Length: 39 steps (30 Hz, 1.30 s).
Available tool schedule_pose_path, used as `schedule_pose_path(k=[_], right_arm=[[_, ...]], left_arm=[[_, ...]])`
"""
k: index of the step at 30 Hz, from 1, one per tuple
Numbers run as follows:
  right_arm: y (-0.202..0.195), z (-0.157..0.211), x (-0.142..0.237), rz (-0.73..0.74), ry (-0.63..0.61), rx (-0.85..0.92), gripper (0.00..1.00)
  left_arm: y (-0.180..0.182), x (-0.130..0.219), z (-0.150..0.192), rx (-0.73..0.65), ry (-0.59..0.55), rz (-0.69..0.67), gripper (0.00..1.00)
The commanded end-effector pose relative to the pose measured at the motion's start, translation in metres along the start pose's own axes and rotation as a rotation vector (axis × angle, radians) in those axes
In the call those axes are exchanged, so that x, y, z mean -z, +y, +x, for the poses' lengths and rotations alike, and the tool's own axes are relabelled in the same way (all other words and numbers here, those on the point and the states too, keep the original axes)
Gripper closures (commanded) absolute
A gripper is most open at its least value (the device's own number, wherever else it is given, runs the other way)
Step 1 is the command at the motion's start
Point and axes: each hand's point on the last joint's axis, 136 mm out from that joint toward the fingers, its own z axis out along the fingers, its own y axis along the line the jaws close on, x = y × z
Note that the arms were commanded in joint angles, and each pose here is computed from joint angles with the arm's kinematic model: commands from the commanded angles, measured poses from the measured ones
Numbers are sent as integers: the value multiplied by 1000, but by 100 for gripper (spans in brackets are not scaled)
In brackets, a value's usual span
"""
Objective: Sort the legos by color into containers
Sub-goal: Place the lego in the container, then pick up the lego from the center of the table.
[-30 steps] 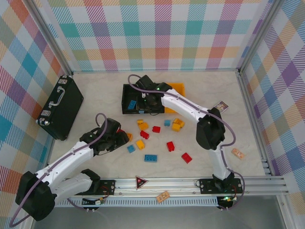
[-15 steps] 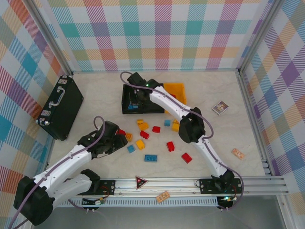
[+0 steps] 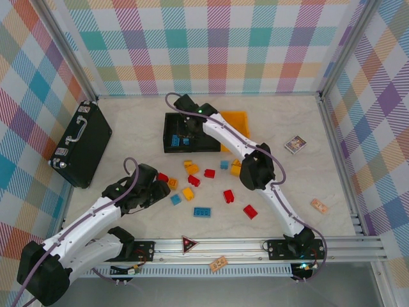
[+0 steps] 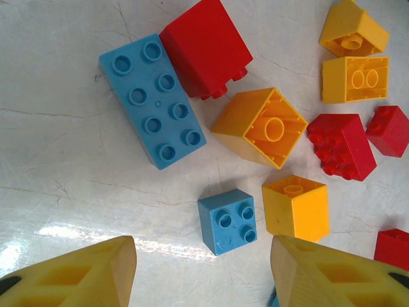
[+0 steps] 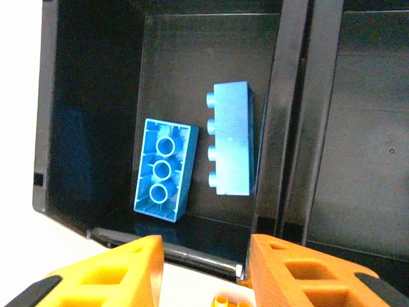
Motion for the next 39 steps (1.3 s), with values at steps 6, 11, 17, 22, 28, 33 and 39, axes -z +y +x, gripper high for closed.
schedule_pose_path(k=[6, 11, 17, 22, 28, 33, 39], right_arm=[[6, -1, 82, -47, -80, 54, 59], [-12, 18, 101, -28, -70, 61, 57], [-41, 44, 113, 1, -55, 30, 52], [-76, 69, 116, 59, -30, -16, 48], [-123, 101, 113, 140, 6, -98, 41], [-157, 127, 107, 208, 39, -170, 37], [-177, 141, 94, 258, 62, -199, 31]], left_arm=[[-12, 0, -4, -28, 8, 7, 42], [-29, -4, -6, -59, 27, 50, 42], [-56, -9, -7, -108, 61, 111, 42], [-78, -16, -2, -170, 90, 136, 42], [-100, -28, 10, -242, 129, 152, 42], [-113, -37, 22, -290, 159, 152, 42], [-123, -47, 35, -326, 186, 148, 42]])
